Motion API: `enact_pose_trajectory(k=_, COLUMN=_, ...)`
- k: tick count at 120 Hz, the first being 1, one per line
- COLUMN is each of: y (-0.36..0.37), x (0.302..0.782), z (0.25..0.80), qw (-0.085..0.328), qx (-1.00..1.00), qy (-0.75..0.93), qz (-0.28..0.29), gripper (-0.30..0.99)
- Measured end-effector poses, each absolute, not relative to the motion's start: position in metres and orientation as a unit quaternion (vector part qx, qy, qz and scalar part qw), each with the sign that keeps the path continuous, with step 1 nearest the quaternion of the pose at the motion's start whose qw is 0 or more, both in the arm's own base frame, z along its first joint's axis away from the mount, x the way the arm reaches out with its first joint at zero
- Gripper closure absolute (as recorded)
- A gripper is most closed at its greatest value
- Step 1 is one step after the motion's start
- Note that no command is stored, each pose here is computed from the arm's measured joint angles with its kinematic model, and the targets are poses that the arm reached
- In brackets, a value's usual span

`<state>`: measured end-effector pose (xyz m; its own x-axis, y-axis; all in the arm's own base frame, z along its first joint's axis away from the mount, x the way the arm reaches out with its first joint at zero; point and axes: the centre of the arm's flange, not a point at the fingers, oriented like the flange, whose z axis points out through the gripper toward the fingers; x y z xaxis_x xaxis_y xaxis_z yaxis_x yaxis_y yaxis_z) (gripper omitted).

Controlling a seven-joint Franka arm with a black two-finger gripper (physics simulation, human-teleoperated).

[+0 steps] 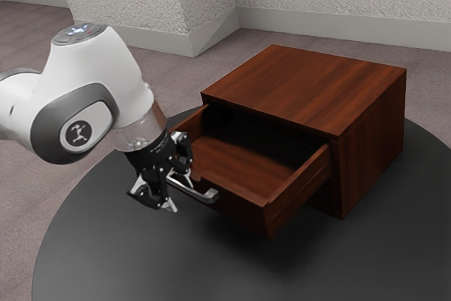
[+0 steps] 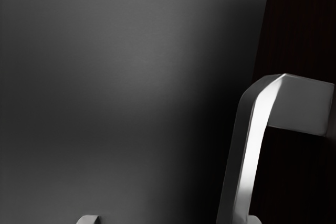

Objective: Pull the drawer handle with one arm to open the drawer

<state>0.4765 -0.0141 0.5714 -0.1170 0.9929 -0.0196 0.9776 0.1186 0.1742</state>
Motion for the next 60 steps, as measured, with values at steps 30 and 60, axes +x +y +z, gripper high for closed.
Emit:
enact_pose_trajectory(k=30, y=-0.0133, x=0.4711, z=0.5738, qw=0.058, qx=0.66, qy=0.747, qz=0.052, gripper=0.38)
enact_pose_trajectory(k=60, y=-0.0132, x=0.4698, z=0.5736, qw=0.054, qx=0.659, qy=0.749, qz=0.048, gripper=0.36)
